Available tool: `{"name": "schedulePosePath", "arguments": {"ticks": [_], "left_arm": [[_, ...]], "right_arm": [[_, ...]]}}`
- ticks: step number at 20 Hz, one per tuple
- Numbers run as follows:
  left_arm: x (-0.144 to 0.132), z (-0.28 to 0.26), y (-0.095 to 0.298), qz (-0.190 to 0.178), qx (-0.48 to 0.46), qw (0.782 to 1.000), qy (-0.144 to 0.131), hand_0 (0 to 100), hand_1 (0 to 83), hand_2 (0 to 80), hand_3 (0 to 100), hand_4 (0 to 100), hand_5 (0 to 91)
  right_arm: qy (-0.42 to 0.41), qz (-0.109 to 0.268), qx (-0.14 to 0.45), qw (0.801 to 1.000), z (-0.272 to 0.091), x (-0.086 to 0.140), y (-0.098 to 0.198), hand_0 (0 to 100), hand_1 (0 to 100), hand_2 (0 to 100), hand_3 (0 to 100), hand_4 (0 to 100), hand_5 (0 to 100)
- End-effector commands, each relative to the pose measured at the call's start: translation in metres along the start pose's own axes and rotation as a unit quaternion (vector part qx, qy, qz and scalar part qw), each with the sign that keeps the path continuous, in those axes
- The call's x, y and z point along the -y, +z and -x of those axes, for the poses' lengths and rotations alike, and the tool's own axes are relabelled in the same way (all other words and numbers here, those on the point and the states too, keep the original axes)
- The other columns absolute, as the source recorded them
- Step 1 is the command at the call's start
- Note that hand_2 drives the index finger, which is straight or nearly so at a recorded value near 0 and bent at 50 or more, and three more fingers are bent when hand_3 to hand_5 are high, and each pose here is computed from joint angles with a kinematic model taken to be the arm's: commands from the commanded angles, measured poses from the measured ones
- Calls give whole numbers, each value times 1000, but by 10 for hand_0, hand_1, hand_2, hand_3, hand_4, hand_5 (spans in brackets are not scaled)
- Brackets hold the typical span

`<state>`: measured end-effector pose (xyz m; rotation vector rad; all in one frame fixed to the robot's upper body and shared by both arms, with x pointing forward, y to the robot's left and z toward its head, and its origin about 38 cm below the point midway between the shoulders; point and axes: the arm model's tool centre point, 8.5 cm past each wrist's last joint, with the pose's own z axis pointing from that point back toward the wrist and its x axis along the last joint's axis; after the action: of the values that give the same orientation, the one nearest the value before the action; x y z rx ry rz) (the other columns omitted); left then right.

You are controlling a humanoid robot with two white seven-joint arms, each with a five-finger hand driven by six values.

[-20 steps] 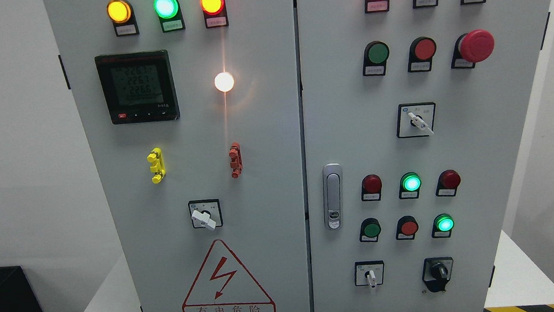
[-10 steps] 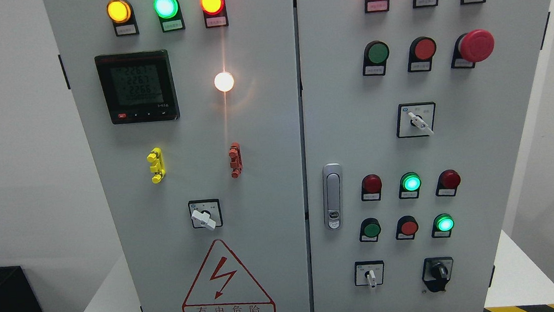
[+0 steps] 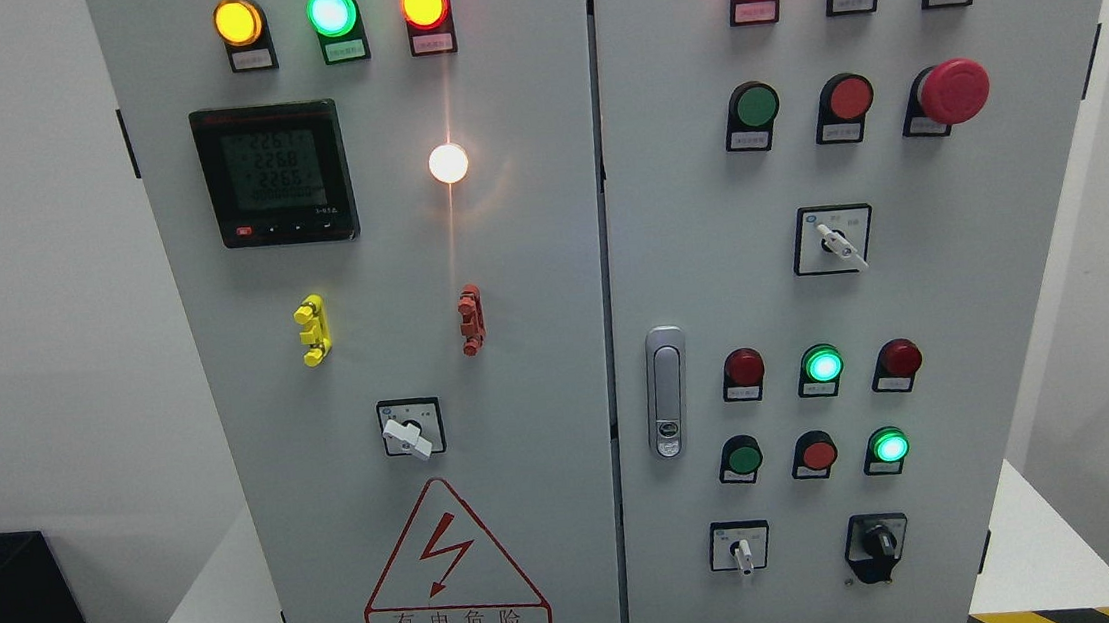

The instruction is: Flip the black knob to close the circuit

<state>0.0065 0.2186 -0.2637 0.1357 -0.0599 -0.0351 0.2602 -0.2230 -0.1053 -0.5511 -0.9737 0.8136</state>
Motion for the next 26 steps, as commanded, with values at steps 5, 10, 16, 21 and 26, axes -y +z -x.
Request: {"name": "schedulePosePath", "arguments": {"ticks": [5, 10, 16, 21, 26], "left_arm": [[2, 5, 0, 2, 3, 1000, 2, 120, 556, 0, 0, 0, 0], [2, 5, 0, 2, 3, 1000, 2, 120, 556, 0, 0, 0, 0], [2, 5, 0, 2, 3, 1000, 2, 120, 556, 0, 0, 0, 0], [2, 5, 0, 2, 3, 1000, 2, 120, 556, 0, 0, 0, 0], [2, 5, 0, 2, 3, 1000, 2, 120, 556, 0, 0, 0, 0]], "right_arm": [[54, 144, 71, 986, -54, 91, 7, 0, 0, 653, 842, 739, 665], [100, 196, 73, 973, -69, 117, 11, 0, 0, 869, 1000, 944, 933], [103, 240, 79, 962, -95, 150, 10, 0, 0, 915, 1000, 986, 978], [89, 256, 65, 960, -108, 177, 6, 0, 0, 927, 1000, 990, 1000], [79, 268, 55, 959, -116, 193, 9, 0, 0, 932, 1000, 994, 1000]]}}
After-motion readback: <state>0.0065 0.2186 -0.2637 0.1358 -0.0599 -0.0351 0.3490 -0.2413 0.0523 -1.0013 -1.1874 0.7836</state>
